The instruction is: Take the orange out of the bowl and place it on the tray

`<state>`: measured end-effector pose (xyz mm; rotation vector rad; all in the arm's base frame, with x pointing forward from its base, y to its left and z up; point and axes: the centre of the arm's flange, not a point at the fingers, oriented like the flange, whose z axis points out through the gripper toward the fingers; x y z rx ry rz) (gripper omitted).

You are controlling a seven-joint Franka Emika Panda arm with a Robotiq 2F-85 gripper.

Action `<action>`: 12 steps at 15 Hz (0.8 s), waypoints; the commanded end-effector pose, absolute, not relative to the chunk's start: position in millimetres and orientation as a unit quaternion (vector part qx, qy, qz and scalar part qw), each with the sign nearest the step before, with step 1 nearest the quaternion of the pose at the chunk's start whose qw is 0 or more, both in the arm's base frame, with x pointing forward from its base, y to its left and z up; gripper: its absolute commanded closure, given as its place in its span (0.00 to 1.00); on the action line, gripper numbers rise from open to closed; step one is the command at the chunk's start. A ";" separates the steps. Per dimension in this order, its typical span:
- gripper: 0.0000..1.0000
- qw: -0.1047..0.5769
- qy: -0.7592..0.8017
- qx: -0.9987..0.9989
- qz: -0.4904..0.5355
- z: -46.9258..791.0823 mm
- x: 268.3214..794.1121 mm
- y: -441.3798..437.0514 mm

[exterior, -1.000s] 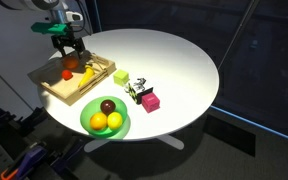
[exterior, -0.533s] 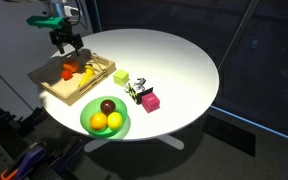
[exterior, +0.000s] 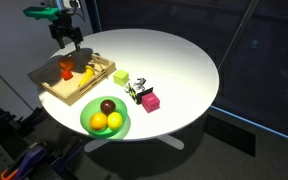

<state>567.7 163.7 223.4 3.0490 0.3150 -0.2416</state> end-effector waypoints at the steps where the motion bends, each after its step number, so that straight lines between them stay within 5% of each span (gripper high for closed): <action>1: 0.00 0.038 0.070 0.993 -0.085 245.4 556.0 147.9; 12: 0.00 0.040 0.044 0.993 -0.102 275.9 517.5 106.5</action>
